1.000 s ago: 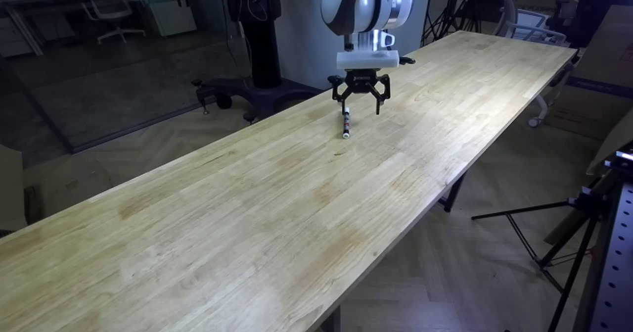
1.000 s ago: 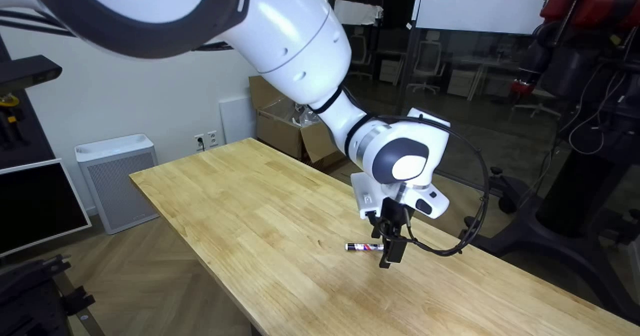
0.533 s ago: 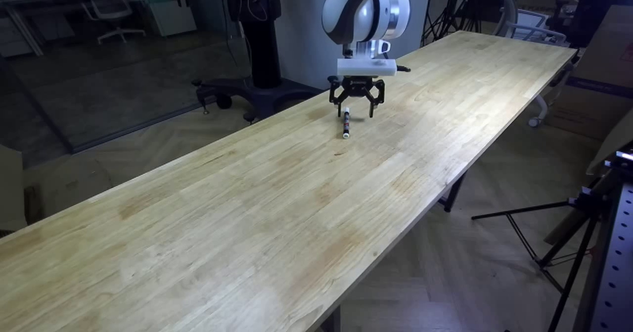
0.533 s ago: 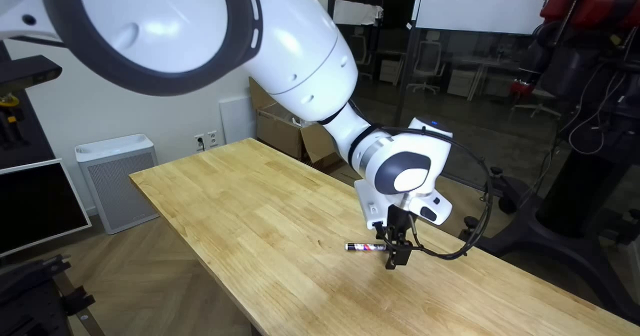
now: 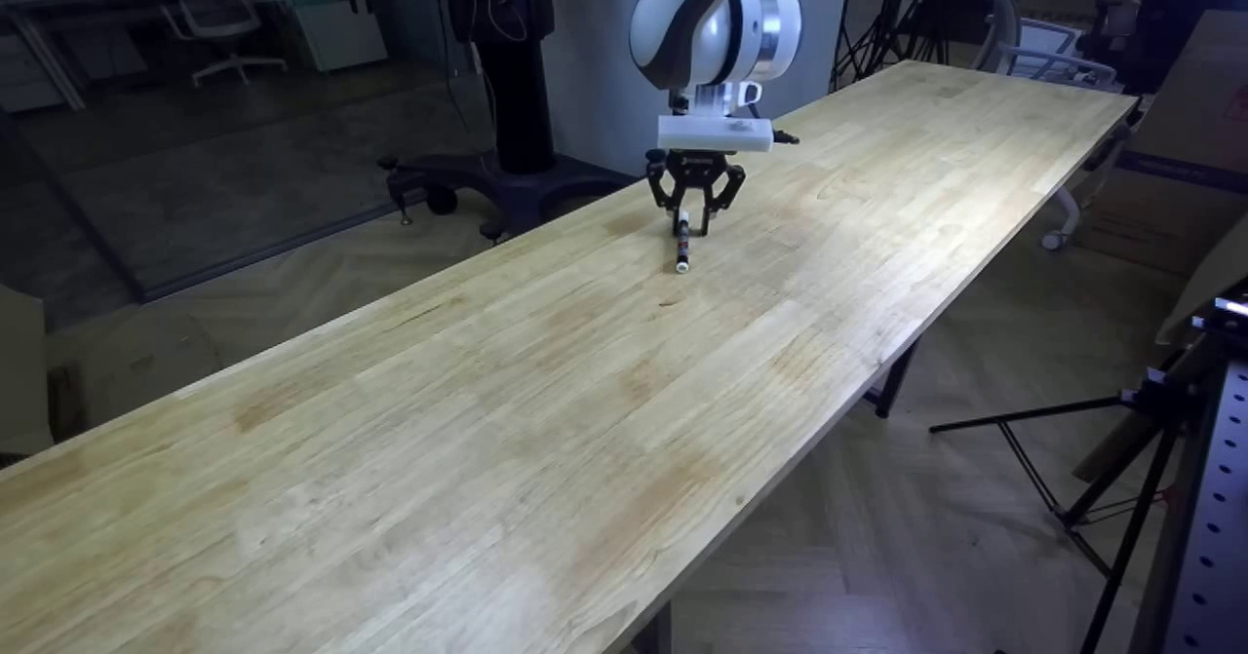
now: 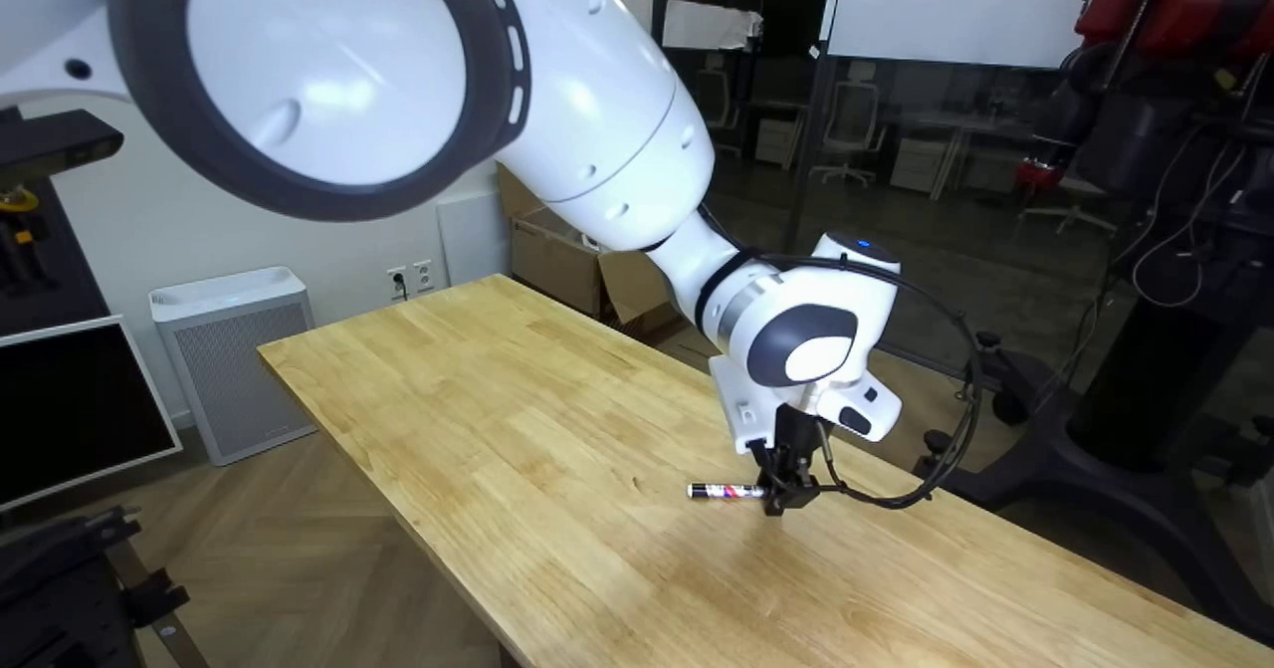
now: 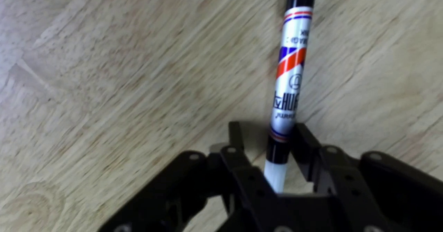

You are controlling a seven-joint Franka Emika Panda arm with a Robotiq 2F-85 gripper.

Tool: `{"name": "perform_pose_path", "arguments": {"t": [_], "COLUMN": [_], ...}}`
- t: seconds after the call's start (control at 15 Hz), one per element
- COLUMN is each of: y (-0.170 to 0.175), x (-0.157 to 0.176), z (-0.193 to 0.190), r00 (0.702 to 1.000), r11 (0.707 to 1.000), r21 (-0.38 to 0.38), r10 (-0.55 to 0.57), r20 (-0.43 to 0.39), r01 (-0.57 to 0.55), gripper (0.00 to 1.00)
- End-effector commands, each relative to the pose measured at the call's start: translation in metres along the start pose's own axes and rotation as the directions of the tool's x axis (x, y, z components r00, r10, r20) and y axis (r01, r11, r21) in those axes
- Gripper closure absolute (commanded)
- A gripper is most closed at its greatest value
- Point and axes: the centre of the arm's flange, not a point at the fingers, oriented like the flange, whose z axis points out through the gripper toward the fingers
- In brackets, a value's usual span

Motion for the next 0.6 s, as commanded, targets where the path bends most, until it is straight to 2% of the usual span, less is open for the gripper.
{"name": "perform_pose_path", "arguments": {"t": [0.0, 0.13, 0.27, 0.53], "y": [-0.016, -0.02, -0.025, -0.034], "x": [0.007, 0.003, -0.001, -0.009], "z": [0.004, 0.005, 0.005, 0.003], "r00": [1.0, 1.0, 1.0, 0.999], "r11": [1.0, 0.999, 1.0, 1.0], "r21": [0.029, 0.033, 0.027, 0.012], "r10": [0.003, -0.009, -0.009, -0.02], "r20": [0.004, 0.012, 0.028, 0.041], "r01": [-0.003, 0.008, 0.009, 0.019], "gripper": [0.89, 0.99, 0.96, 0.96]}}
